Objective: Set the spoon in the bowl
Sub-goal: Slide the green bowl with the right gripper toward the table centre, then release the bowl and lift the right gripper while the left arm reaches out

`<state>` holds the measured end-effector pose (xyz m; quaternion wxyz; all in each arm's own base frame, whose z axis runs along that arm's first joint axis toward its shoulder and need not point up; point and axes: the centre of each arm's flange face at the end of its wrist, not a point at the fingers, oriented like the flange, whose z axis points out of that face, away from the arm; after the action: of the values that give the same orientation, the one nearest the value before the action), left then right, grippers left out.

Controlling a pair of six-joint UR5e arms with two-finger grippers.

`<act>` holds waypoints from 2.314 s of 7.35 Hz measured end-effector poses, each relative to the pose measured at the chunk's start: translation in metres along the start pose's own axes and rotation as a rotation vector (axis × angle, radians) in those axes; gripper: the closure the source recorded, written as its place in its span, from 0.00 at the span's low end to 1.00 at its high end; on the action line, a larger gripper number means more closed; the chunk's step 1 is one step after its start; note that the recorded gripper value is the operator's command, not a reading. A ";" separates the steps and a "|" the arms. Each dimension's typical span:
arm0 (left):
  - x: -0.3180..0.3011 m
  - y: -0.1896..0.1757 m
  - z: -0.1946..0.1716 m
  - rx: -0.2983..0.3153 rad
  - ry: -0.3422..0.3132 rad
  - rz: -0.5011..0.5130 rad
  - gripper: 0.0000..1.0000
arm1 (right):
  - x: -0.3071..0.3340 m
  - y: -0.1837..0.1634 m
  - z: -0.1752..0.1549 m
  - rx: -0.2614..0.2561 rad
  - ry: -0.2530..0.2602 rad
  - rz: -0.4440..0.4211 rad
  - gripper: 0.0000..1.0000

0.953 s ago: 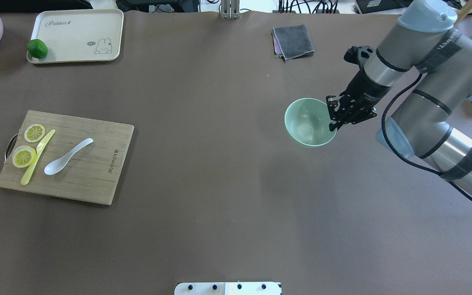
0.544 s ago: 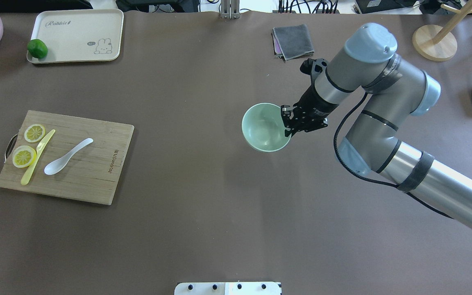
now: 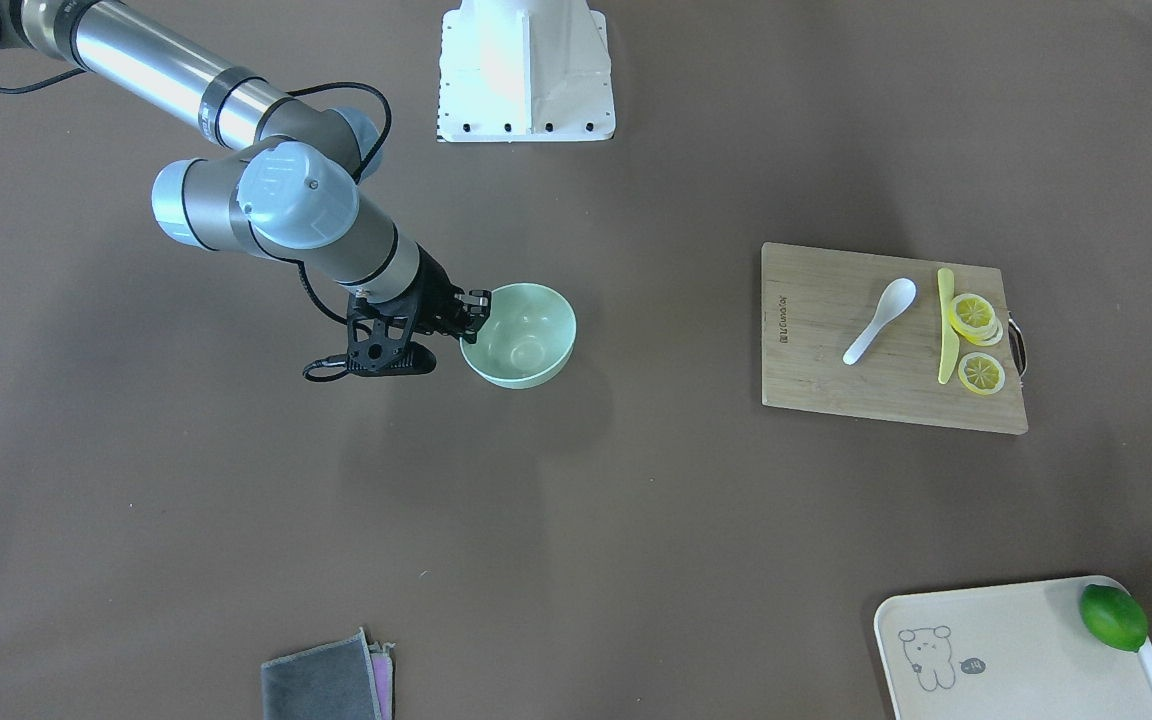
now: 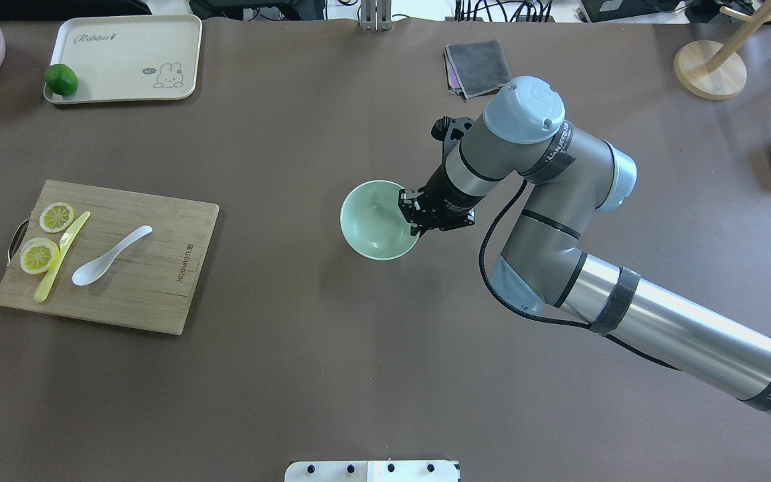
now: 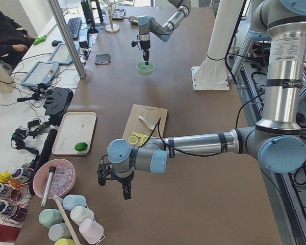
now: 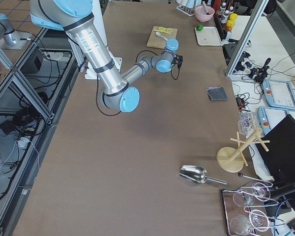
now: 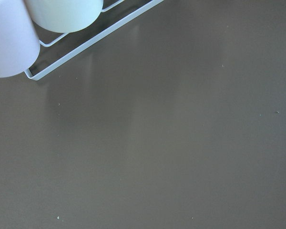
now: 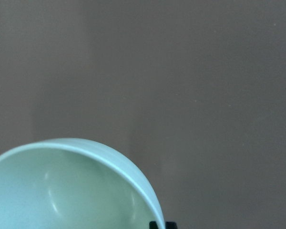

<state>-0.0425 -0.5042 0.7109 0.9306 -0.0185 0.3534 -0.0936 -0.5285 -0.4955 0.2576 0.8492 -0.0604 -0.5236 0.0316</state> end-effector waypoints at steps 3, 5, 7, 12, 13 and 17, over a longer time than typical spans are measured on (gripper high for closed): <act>0.000 0.000 0.000 0.000 0.000 0.002 0.02 | -0.008 0.009 0.024 -0.027 0.019 0.003 0.78; 0.001 -0.001 -0.001 0.002 0.001 0.004 0.02 | -0.012 0.009 0.030 -0.032 0.024 0.019 0.00; 0.014 -0.004 -0.009 0.025 0.023 0.007 0.02 | -0.009 0.002 0.024 -0.034 0.022 0.029 0.00; 0.205 0.030 -0.011 0.004 0.137 0.001 0.02 | 0.052 -0.050 -0.031 -0.079 0.000 0.115 0.00; 0.251 0.049 -0.011 0.005 0.140 0.044 0.02 | 0.071 -0.055 -0.042 -0.074 0.001 0.135 0.00; 0.365 0.111 -0.003 0.002 0.158 0.261 0.02 | 0.133 -0.066 -0.072 -0.057 0.007 0.180 0.00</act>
<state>0.2408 -0.4633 0.4582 0.9042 0.0359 0.4247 0.0269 -0.4051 -0.5502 0.3519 0.8427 -0.1313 -0.5139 0.0927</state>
